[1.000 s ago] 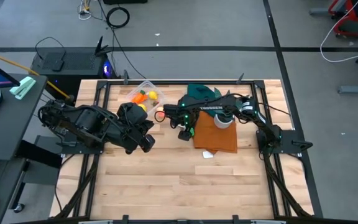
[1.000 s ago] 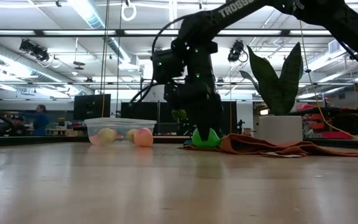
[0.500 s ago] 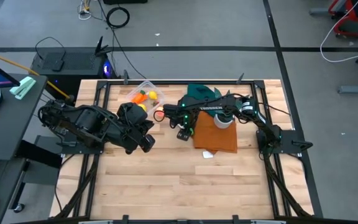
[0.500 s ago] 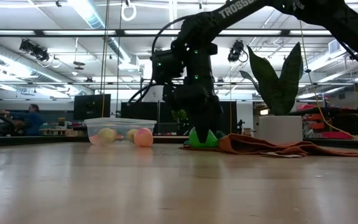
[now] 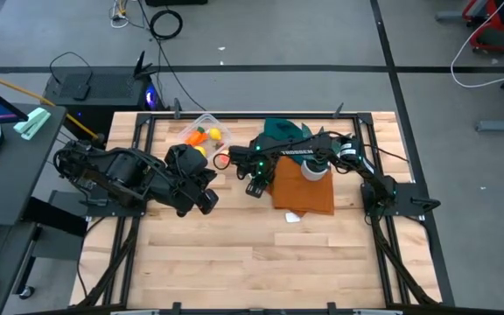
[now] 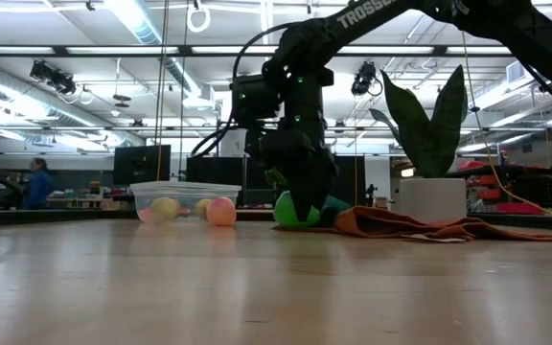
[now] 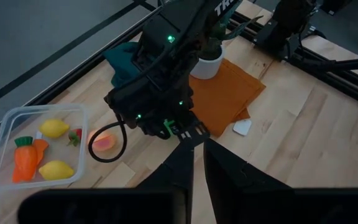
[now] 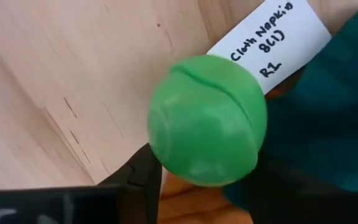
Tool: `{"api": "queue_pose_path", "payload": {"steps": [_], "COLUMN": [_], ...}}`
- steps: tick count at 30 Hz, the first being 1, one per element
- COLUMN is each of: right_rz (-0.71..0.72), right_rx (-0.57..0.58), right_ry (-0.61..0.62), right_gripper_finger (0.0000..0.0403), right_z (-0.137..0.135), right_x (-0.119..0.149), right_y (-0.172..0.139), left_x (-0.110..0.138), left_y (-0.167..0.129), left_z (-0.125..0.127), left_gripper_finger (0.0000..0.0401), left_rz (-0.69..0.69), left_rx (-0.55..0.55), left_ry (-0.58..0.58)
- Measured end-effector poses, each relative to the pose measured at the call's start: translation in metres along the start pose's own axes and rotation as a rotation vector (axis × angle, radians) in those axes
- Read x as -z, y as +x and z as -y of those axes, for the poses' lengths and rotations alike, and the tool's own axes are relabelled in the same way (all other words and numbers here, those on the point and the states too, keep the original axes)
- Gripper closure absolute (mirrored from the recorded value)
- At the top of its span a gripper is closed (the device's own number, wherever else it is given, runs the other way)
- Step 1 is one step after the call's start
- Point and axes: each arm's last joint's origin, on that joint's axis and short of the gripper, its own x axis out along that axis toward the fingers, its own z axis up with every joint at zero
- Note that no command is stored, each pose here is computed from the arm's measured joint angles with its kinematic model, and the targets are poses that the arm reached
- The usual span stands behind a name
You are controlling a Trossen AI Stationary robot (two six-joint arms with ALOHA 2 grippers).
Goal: Pick and placing Produce into tupperware
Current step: Put the pear into the transparent container
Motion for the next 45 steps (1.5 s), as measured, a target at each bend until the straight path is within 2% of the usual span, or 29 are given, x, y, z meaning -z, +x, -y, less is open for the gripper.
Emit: {"api": "queue_pose_path", "payload": {"steps": [11,16,20,27,33,38,41,45], "right_rz": [0.017,0.022,-0.008,-0.004,0.046,0.115,0.141,0.190], "right_rx": [-0.003,-0.005,0.001,-0.010,-0.030,-0.032,-0.028,0.058], "right_ry": [-0.005,-0.006,-0.021,-0.126,-0.279,-0.533,-0.629,-0.730], "right_gripper_finger": [0.0315,0.0317,0.0284,0.0180,0.0103,0.0072,0.0064,0.0063], "right_z": [-0.001,-0.002,-0.001,-0.008,-0.019,-0.039,-0.052,-0.063], "right_x": [-0.002,-0.003,0.000,0.005,0.012,0.017,0.018,0.013], "right_y": [-0.004,-0.009,-0.009,-0.019,-0.039,-0.050,-0.047,-0.038], "left_x": [0.000,0.000,0.000,0.000,0.000,0.000,0.000,0.000], "left_y": [0.000,0.000,0.000,0.000,0.000,0.000,0.000,0.000], "left_z": [0.000,0.000,0.000,0.000,0.000,0.000,0.000,0.000], "left_gripper_finger": [0.0356,0.0361,0.0360,0.0357,0.0364,0.0360,0.0356,0.0357], "left_rz": [-0.002,-0.002,-0.002,-0.002,-0.002,-0.002,-0.002,-0.002], "left_rx": [-0.003,-0.003,-0.003,-0.003,-0.002,-0.002,-0.002,-0.002], "left_ry": [0.004,0.003,0.003,0.003,0.003,0.003,0.003,0.003]}}
